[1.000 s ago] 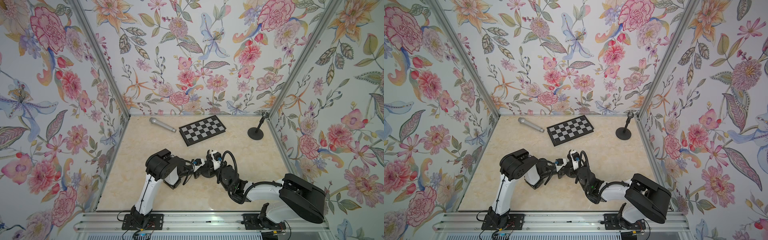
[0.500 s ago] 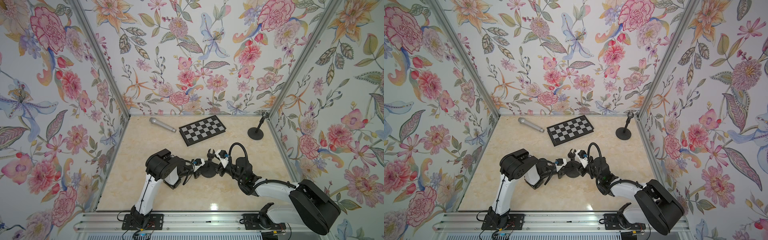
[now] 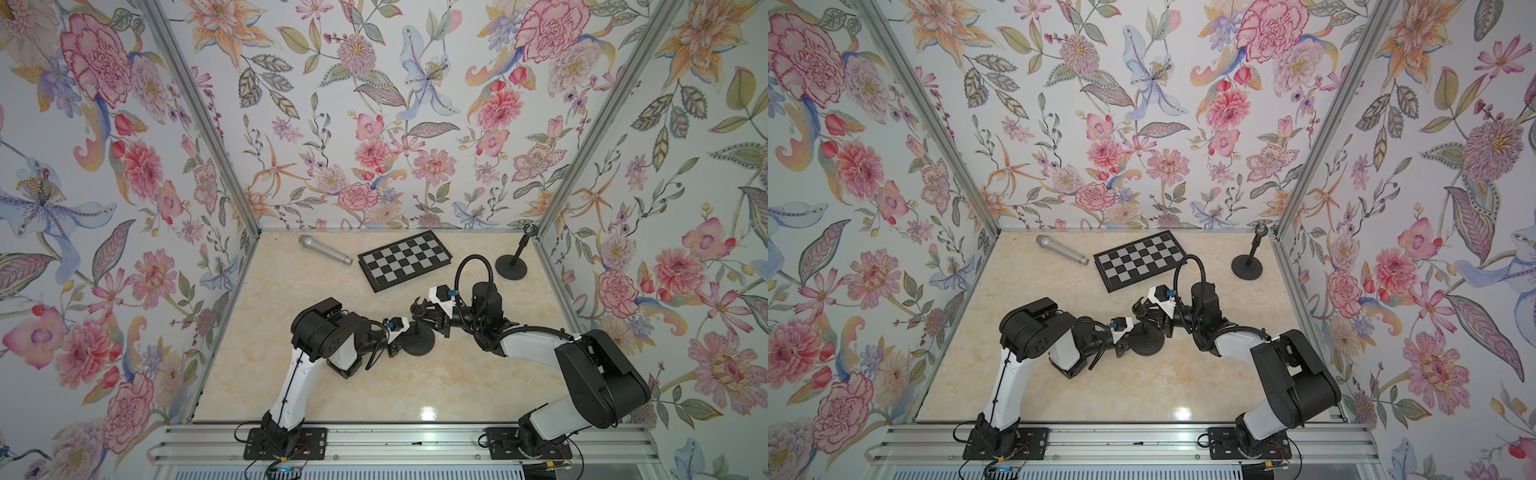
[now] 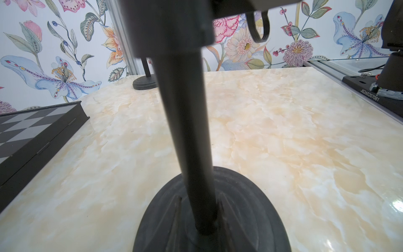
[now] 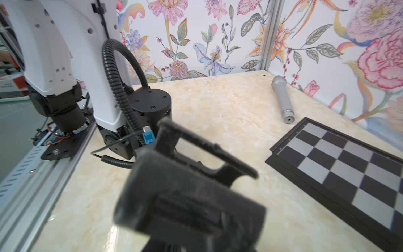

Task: Assemble a microphone stand
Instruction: Screw the microphone stand pole into the microphone stand base.

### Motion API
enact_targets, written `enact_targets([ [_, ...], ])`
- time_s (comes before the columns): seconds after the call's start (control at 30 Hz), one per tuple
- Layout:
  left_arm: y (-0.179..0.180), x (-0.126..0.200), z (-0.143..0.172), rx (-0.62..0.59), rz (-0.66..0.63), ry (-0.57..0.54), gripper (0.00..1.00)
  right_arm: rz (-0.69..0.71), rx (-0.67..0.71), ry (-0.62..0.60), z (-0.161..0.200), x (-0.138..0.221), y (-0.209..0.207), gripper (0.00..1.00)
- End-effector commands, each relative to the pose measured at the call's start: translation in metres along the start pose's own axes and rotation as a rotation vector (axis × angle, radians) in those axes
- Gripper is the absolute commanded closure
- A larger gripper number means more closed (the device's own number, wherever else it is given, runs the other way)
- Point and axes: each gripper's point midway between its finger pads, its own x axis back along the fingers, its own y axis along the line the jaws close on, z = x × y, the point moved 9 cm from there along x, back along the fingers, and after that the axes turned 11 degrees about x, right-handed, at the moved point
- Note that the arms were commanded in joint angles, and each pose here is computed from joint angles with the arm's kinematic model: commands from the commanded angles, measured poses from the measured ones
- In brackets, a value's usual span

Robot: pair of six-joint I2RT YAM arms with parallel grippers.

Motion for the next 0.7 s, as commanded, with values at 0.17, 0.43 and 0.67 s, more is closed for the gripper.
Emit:
enact_targets([
  [0.17, 0.001, 0.015, 0.033, -0.073, -0.132, -0.008, 0.71, 0.326, -0.045, 0.081, 0.012, 0.007, 0.016, 1.00],
  [0.43, 0.001, 0.014, 0.032, -0.071, -0.132, -0.011, 0.71, 1.156, -0.180, 0.260, 0.029, 0.004, 0.074, 1.00],
  [0.67, 0.000, 0.014, 0.032, -0.070, -0.132, -0.011, 0.71, 0.971, -0.107, 0.233, 0.025, -0.032, 0.090, 0.98],
])
